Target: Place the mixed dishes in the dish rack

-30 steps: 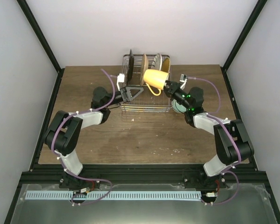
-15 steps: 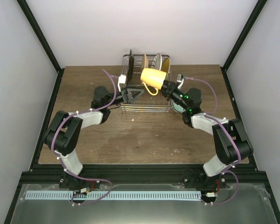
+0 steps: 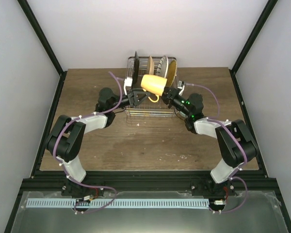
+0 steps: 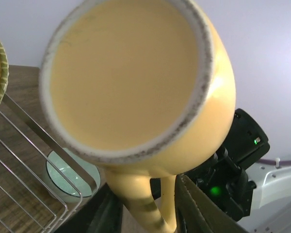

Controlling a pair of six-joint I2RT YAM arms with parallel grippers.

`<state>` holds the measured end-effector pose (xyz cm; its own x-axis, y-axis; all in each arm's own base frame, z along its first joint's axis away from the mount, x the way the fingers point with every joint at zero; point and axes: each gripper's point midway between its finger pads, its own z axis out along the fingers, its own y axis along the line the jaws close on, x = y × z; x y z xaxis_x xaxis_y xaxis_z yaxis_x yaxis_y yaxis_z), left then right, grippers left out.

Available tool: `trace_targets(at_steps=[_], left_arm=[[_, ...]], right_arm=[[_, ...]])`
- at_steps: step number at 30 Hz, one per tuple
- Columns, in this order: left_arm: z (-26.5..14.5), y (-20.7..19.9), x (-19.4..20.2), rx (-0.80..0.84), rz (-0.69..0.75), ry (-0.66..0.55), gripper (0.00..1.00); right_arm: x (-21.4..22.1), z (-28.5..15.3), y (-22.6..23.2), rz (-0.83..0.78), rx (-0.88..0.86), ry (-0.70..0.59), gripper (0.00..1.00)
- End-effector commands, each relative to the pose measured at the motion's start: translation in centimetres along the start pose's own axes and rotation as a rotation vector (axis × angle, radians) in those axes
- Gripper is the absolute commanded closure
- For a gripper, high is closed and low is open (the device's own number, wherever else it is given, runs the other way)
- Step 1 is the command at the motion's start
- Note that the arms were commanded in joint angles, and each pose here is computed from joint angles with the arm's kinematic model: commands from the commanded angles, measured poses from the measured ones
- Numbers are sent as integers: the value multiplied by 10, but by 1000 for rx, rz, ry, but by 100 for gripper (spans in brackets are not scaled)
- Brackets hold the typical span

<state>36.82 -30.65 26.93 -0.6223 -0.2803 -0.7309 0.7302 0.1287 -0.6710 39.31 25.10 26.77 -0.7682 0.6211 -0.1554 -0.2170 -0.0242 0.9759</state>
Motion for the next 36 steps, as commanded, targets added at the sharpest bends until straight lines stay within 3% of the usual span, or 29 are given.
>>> trace_targets(at_steps=[1,4,22,36], left_arm=[[5,-2,-6,-3,57,-10,75],[5,-2,-5,-9,61,-5,83],[1,5,-9,-77,104,-11,98],[-4,6,-29,-96,127,-51,100]], right_arm=[[-2,6,56,-80,-161,-1,99],[-1,5,54,-82,-154,0,99],[2,23,14,-27,-156,90,99],[-7,21,8,-44,-127,130,97]])
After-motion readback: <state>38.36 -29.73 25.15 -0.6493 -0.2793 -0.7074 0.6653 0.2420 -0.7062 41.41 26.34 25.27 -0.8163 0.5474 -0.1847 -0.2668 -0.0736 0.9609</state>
